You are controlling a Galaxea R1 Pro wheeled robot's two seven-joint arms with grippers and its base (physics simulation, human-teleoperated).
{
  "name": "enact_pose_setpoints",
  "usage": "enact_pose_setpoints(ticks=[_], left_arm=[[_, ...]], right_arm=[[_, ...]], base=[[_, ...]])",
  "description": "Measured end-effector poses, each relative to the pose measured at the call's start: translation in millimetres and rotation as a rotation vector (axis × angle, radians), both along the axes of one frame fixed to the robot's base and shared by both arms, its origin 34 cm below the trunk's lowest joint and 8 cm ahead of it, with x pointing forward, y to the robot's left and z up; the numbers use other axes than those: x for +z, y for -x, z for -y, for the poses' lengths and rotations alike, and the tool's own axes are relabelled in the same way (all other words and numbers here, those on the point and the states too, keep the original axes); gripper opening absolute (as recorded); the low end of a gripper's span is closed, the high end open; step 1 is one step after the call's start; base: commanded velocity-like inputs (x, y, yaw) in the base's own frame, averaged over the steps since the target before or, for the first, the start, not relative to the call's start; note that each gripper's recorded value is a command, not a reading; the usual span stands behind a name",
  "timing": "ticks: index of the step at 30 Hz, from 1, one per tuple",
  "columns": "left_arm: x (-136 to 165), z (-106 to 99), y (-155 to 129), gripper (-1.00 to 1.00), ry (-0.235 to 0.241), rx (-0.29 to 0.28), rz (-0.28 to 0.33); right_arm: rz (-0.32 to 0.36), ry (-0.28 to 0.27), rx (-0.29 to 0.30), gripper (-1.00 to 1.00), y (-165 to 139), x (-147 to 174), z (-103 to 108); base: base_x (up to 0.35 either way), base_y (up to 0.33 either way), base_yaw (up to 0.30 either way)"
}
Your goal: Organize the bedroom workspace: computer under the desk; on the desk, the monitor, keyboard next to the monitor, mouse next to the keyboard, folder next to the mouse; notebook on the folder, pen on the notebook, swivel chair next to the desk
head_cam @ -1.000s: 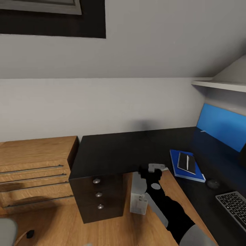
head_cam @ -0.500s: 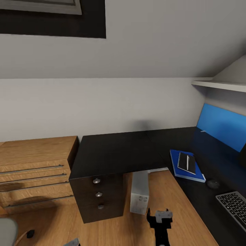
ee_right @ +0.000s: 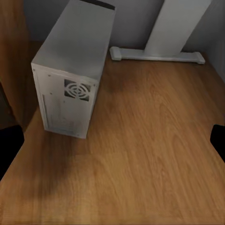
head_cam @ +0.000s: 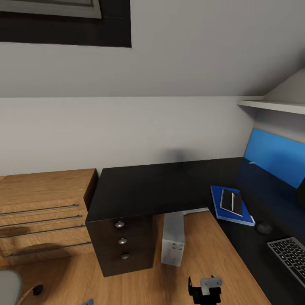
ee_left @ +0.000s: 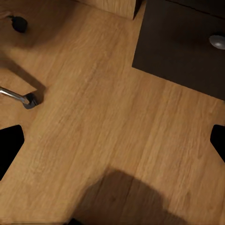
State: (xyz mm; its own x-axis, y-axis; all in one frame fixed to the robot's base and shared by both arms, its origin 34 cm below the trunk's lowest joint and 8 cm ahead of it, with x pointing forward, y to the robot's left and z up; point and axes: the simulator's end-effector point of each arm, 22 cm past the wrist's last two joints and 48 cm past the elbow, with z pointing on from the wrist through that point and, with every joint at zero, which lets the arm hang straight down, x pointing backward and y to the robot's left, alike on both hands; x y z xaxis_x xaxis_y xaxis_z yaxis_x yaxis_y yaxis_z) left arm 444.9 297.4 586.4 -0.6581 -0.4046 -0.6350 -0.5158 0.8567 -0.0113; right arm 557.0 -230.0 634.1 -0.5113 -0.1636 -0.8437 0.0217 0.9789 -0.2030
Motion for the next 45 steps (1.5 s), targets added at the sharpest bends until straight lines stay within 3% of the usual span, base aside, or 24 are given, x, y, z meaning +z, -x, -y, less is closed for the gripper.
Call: enact_pose_setpoints(ticks=[9, 16, 22, 37, 45], left_arm=[[-6, 2, 8, 1.00, -0.004, 0.011, -0.018], [-4, 12, 4, 1.00, -0.032, -0.072, -0.008], [-5, 25, 4, 1.00, -0.030, -0.104, -0.009], [-13, 28, 15, 1.00, -0.034, -0.110, -0.042], [-15, 28, 18, 1.00, -0.036, -0.112, -0.050]], right_arm=[[-0.004, -0.012, -0.008, 1.00, 1, -1, 0], [-0.009, -0.015, -0.008, 1.00, 2, -3, -2], [-0.012, -0.014, -0.009, 1.00, 3, -4, -1], [-0.025, -0.010, -0.011, 1.00, 6, -9, 1], [-0.046, -0.007, -0.011, 1.00, 9, -14, 2]], base=[[0.000, 0.000, 0.013], [-0.100, -0.047, 0.222], [-0.289, -0.045, 0.254], [-0.303, -0.100, 0.258], [-0.095, -0.196, 0.247]])
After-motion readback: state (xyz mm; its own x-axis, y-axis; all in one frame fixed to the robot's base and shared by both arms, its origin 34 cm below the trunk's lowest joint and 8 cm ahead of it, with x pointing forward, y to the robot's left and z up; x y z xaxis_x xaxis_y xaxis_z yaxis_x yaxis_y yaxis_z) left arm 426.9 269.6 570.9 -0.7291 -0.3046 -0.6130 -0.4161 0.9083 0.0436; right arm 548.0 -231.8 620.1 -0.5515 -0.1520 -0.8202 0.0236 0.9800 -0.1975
